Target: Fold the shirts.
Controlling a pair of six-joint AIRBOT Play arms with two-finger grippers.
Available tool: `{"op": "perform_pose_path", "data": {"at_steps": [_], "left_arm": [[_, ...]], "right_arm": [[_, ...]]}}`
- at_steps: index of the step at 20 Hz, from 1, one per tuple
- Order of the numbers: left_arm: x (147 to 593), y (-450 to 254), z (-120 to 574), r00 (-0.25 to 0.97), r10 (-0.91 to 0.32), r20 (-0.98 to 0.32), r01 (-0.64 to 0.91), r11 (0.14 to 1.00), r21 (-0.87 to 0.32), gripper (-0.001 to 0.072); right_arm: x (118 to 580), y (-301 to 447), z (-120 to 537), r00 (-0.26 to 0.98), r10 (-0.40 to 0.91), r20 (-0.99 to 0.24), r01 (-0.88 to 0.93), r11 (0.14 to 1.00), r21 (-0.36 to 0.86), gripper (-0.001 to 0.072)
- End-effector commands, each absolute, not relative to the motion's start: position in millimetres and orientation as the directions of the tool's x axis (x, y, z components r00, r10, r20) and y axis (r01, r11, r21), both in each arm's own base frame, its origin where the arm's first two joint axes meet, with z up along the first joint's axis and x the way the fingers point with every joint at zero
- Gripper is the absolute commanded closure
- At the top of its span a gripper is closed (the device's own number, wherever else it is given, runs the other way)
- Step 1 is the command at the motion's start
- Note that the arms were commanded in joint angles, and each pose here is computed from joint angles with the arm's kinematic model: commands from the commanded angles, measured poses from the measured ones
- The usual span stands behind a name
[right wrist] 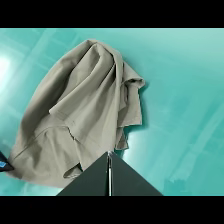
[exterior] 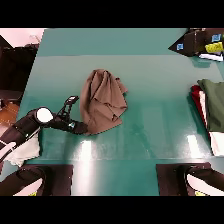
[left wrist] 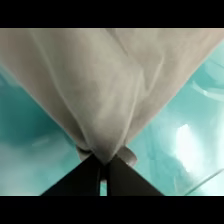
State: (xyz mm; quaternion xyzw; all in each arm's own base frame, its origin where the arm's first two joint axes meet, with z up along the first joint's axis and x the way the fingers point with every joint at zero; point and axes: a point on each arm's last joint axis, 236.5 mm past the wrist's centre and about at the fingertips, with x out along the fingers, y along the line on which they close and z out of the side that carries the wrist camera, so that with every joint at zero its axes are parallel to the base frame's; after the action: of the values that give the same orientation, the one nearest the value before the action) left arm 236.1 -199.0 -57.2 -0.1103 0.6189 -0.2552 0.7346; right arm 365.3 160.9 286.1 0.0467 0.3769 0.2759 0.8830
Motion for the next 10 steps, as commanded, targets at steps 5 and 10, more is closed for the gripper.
{"op": "perform_pose_path", "data": {"at_steps": [5, 10], "left_arm": [[275, -162, -2, 0.159, -0.397, -0.904, 0.314, 0.888, -0.335, 0.068], [291, -163, 31, 0.207, -0.402, -0.892, 0.346, 0.883, -0.317, 0.0679]], "right_arm": [[351, 214, 191, 0.383, 0.562, -0.733, -0.474, 0.8, 0.367, 0.0569], [359, 268, 86, 0.256, 0.582, -0.772, -0.411, 0.788, 0.458, 0.0232]]}}
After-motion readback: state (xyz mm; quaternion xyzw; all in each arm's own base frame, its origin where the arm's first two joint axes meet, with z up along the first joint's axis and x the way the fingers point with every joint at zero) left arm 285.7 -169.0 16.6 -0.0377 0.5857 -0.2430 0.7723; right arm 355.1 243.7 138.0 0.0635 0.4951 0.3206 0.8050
